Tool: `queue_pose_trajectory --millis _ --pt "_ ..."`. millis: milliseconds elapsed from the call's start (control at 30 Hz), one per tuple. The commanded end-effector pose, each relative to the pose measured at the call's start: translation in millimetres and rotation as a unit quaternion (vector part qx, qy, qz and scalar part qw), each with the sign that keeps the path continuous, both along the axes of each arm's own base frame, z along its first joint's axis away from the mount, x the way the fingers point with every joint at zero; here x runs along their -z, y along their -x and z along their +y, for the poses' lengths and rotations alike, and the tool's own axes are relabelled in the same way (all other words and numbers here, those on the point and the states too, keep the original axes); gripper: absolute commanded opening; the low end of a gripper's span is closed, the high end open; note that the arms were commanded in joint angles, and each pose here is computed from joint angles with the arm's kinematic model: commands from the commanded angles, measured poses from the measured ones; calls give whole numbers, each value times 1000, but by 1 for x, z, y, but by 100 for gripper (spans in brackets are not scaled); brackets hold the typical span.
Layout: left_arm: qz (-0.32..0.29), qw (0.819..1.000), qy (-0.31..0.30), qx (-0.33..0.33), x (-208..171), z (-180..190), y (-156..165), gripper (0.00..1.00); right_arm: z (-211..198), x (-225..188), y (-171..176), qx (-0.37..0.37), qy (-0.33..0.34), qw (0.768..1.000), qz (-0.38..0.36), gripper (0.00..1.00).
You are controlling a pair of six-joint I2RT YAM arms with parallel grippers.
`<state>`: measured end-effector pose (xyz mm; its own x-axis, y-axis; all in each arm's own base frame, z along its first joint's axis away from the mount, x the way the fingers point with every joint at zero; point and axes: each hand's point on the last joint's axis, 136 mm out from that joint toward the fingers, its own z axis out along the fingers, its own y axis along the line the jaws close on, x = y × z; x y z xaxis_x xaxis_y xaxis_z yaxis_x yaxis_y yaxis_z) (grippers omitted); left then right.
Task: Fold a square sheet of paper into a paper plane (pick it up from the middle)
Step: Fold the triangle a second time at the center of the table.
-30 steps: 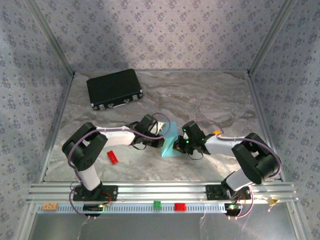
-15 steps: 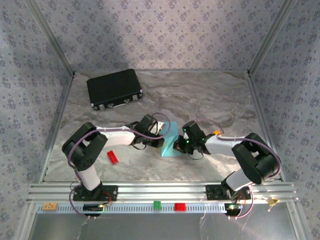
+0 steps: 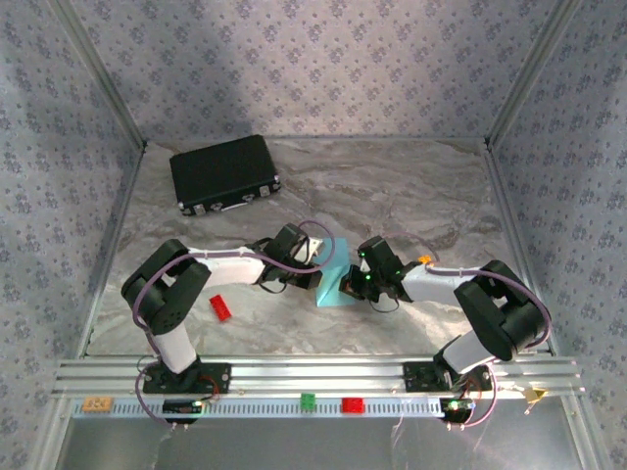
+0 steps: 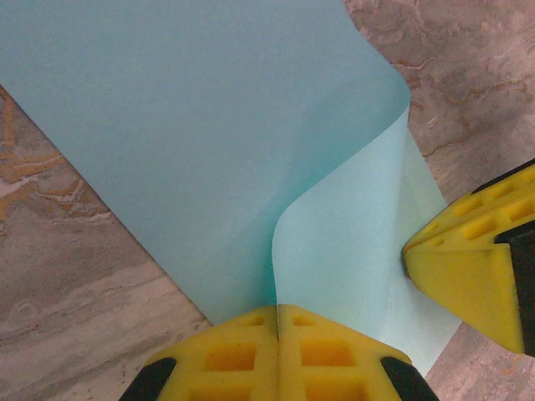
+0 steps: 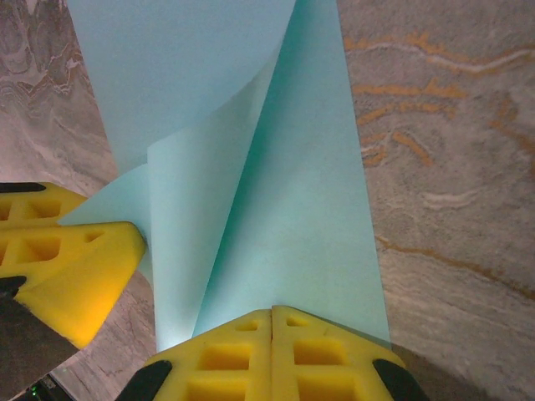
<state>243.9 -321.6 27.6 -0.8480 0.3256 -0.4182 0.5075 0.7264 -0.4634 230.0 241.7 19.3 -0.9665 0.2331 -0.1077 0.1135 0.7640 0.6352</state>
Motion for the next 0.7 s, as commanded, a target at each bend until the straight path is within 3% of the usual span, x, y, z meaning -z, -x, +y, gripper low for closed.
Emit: queue_pose_trajectory --millis 0,667 --pt "-5 1000 4 14 -3 -6 -5 0 -13 13 8 1 32 999 22 5" --pt "-10 1000 -16 10 2 0 -7 0 -14 15 9 0 34 999 25 5"
